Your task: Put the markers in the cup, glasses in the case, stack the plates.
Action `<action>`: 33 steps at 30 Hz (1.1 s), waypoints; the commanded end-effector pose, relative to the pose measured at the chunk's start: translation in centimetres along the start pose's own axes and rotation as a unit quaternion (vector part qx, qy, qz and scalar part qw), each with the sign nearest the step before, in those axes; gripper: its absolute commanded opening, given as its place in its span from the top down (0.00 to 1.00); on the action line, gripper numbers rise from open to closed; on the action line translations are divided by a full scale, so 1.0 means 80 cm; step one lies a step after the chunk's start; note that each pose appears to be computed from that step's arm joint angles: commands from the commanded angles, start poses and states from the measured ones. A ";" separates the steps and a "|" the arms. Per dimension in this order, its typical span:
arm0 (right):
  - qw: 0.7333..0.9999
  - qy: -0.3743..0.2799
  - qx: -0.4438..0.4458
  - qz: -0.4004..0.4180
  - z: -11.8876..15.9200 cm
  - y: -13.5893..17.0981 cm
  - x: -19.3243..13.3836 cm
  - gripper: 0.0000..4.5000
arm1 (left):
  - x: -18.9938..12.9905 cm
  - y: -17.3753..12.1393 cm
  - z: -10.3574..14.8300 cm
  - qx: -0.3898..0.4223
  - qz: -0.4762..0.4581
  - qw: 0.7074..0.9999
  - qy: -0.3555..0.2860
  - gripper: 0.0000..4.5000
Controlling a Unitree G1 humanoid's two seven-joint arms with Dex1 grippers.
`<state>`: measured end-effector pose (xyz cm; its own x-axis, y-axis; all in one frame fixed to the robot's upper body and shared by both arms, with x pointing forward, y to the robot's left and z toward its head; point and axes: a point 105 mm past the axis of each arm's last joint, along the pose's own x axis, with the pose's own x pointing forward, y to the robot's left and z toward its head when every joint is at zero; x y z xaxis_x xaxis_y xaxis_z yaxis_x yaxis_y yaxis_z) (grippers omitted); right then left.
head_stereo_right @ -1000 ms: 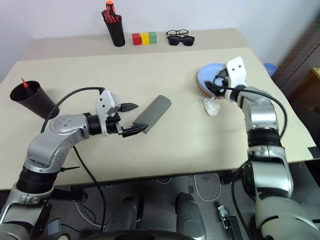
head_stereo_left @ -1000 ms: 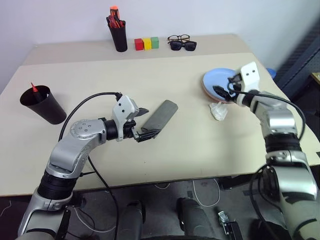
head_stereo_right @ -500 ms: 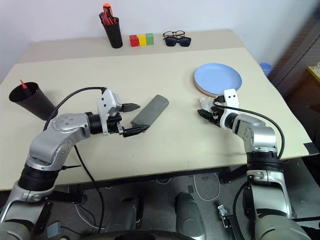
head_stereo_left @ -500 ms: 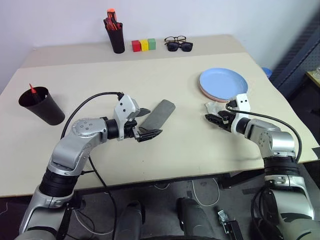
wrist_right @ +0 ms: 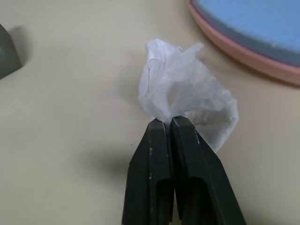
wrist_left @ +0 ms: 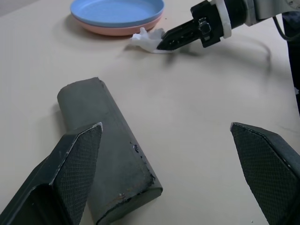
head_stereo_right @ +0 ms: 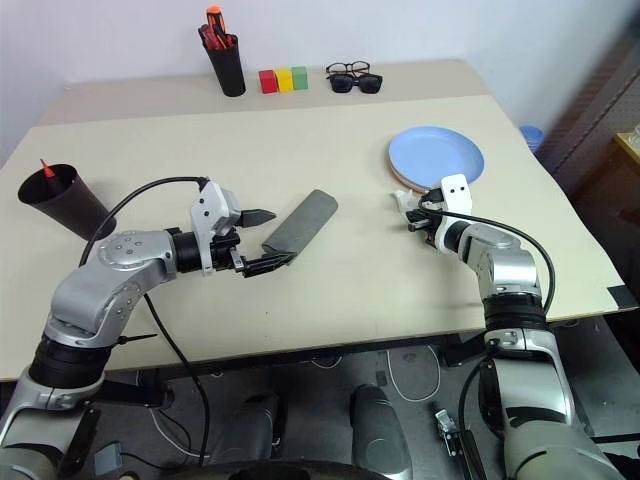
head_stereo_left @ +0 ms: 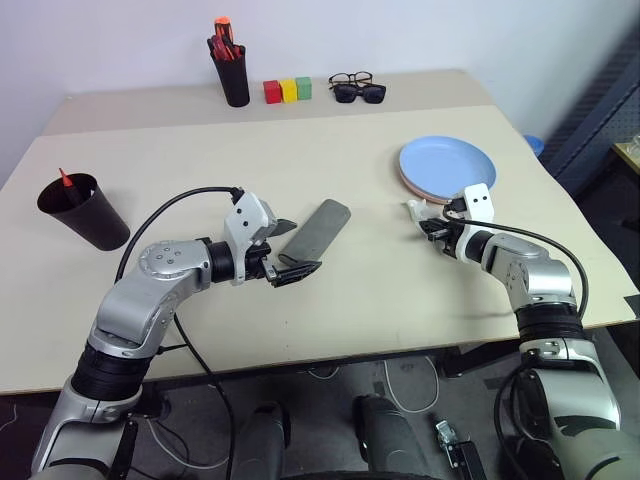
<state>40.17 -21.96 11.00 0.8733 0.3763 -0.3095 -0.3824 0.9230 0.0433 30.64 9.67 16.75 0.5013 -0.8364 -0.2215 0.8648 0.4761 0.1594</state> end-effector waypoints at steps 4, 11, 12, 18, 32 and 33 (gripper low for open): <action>0.984 -0.175 -0.012 0.043 0.112 0.017 -0.030 0.99 | -0.003 -0.002 0.013 0.012 0.001 1.000 -0.021 0.00; 0.973 -0.217 -0.053 -0.061 0.153 -0.039 -0.015 0.99 | -0.002 -0.002 0.014 0.004 0.007 1.000 -0.027 0.00; 0.973 -0.215 -0.059 -0.065 0.151 -0.042 -0.011 0.99 | -0.003 -0.002 0.014 0.003 0.008 1.000 -0.027 0.00; 0.979 -0.160 -0.093 -0.082 0.119 -0.052 0.014 0.69 | -0.010 -0.002 0.012 -0.001 0.032 0.999 -0.027 0.00; 0.957 -0.268 -0.110 0.000 0.151 -0.048 -0.038 0.02 | -0.078 0.039 -0.009 -0.009 0.248 0.964 -0.093 0.00; 0.959 -0.259 -0.111 0.018 0.141 -0.046 -0.047 0.02 | -0.084 0.035 -0.014 -0.025 0.243 0.965 -0.093 0.00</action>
<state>43.08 -25.50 20.57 0.9080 0.3937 0.1431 -0.3711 0.9145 -0.1611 30.53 16.36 16.44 0.8413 -0.5406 0.0034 0.5338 0.8317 0.1529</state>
